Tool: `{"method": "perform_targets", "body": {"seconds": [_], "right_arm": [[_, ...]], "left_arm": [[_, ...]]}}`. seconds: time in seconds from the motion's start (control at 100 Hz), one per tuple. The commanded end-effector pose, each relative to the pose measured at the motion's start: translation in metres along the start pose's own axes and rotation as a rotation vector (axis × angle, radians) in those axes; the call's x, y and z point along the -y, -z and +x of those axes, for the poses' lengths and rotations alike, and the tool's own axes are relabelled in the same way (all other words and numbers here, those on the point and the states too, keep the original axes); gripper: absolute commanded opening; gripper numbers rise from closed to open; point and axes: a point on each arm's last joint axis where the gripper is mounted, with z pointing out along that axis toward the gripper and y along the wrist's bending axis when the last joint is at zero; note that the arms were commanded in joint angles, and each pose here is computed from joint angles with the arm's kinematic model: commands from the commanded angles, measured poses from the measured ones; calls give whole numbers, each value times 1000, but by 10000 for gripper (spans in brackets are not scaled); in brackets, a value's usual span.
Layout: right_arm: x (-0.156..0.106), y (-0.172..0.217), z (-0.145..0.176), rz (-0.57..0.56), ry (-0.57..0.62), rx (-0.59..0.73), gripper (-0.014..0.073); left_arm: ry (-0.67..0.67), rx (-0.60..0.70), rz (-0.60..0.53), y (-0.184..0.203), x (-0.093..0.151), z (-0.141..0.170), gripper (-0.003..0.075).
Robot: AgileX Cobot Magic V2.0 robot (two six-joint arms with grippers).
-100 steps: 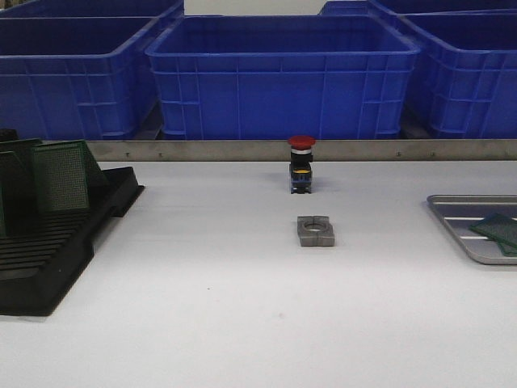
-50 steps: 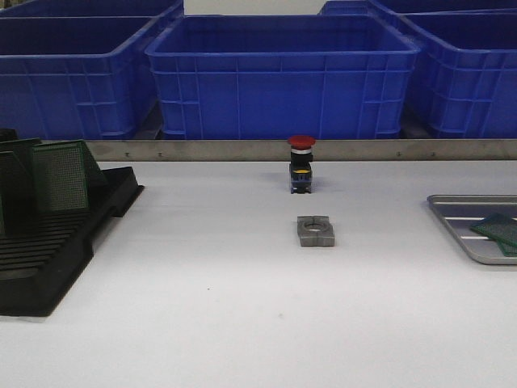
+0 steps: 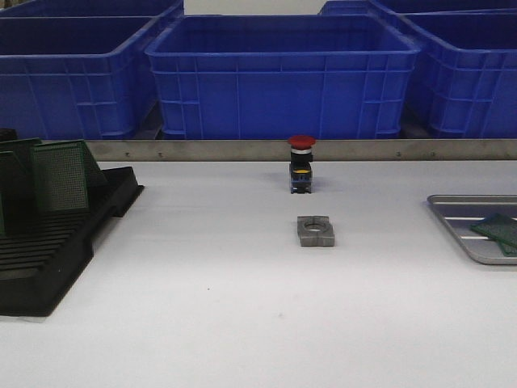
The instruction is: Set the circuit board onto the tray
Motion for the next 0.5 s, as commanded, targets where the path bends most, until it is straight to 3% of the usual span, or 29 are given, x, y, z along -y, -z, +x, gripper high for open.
{"method": "perform_targets", "body": {"seconds": [0.0,0.21,0.4,0.49], "right_arm": [[2,-1,-9,12,-22,30,-61],[2,-1,-9,12,-22,30,-61],[2,-1,-9,12,-22,30,-61],[2,-1,-9,12,-22,30,-61]], "left_arm": [[15,50,-30,0,-3,-12,-20],[-63,69,-85,0,-8,-12,-20],[72,3,-147,-1,-12,11,-20],[67,-11,-187,1,-14,23,-20]]}}
